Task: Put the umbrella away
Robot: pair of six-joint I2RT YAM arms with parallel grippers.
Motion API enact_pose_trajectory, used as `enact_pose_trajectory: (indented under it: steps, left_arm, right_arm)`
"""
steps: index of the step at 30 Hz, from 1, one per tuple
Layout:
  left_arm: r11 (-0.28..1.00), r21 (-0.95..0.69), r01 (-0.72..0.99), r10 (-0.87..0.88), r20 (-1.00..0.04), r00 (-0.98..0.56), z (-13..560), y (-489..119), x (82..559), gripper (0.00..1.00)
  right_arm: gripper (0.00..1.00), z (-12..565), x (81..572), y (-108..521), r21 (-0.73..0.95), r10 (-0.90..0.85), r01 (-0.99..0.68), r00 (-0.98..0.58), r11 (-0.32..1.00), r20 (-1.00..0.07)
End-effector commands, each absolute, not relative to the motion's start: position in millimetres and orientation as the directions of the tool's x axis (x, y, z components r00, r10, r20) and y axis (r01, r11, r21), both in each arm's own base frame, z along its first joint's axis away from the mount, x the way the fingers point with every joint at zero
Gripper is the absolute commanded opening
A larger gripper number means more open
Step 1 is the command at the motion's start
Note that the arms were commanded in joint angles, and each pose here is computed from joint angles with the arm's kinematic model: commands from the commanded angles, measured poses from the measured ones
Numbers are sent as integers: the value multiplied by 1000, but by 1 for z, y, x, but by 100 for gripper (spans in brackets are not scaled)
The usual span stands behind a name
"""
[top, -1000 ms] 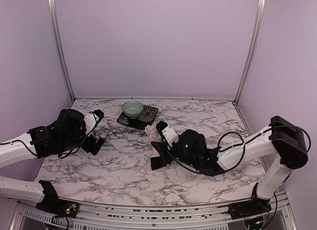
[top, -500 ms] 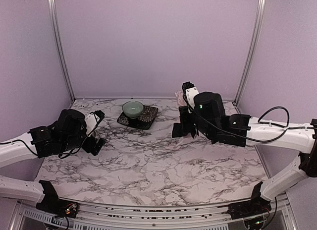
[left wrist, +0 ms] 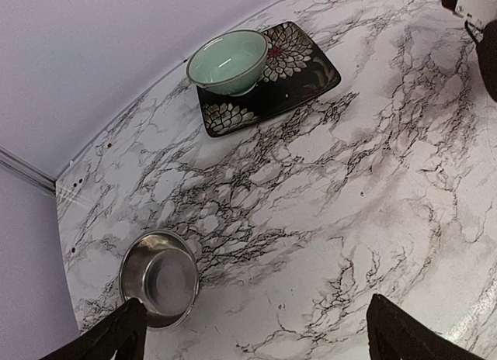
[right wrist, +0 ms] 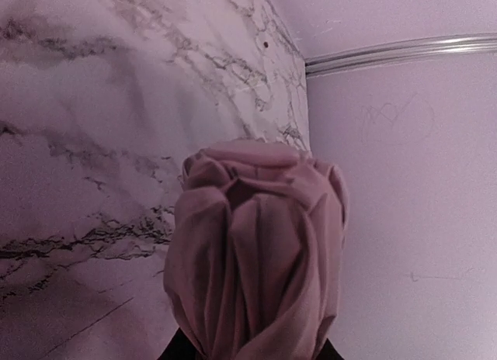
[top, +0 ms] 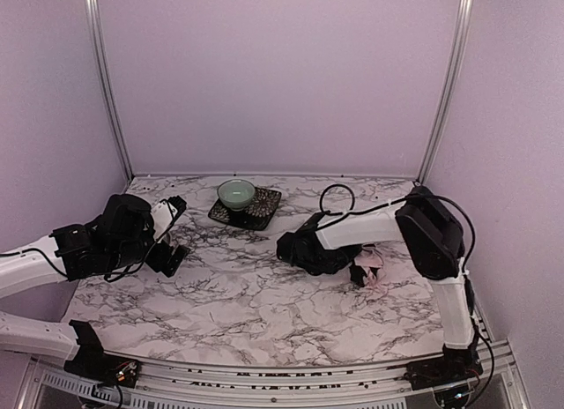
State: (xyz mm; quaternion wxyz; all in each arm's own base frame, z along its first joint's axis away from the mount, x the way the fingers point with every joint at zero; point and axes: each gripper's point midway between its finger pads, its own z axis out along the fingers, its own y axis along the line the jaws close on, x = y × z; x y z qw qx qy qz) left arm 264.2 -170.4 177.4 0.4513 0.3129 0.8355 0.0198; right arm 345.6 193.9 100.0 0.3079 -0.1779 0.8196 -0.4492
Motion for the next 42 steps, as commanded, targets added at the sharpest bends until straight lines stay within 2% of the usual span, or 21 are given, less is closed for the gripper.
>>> enact_pose_trajectory:
  steps: [1,3,6,8,10,11,15,18,20,24,26,31,36,38,42]
  left_arm:
    - [803,322,501,543,-742,-394,174,-170,266,99]
    - [802,321,504,545,-739,-396,173,-170,266,99]
    - [796,316,517,550,-735,-397,171,-173,266,99]
    - [792,315,522,555,-729,-401,169,-174,265,99]
    - [792,317,522,557,-726,-403,168,-173,265,99]
    - [791,317,523,558,-725,-404,167,-173,265,99]
    - [785,313,534,563,-721,-405,165,-175,264,99]
    - [781,309,543,568,-714,-410,162,-176,263,99]
    - [778,308,547,571,-711,-411,161,-176,262,99]
    - [774,302,556,572,-711,-410,160,-178,261,99]
    - [771,301,561,574,-709,-409,160,-179,261,99]
    - [767,299,567,578,-705,-410,158,-179,260,99]
    - [762,293,578,582,-700,-412,155,-181,259,99]
    - [760,289,582,581,-704,-409,157,-182,259,99]
    - [757,284,589,581,-704,-408,156,-184,258,99]
  right_arm:
    - [5,68,334,194,-902,-576,-50,-785,428,-230]
    - [16,50,330,208,-887,-573,-97,-794,451,-204]
    - [54,26,327,248,-805,-607,-225,-769,549,-199]
    - [73,16,323,281,-697,-629,-331,-745,636,-221]
    - [97,15,316,313,-566,-650,-436,-717,700,-253]
    - [99,18,313,329,-495,-649,-473,-708,729,-278]
    - [100,42,299,372,-266,-645,-588,-680,764,-349]
    - [100,72,294,378,-191,-642,-626,-653,756,-401]
    - [99,92,300,363,-152,-601,-605,-665,782,-444]
    - [84,120,328,297,-43,-424,-472,-743,881,-519]
    - [82,124,334,265,8,-343,-413,-767,911,-541]
    - [82,111,327,208,67,-244,-322,-822,944,-515]
    - [79,87,301,202,215,-190,-317,-867,924,-460]
    - [70,69,291,196,223,-169,-280,-894,934,-416]
    - [38,50,282,204,294,-124,-236,-927,926,-353]
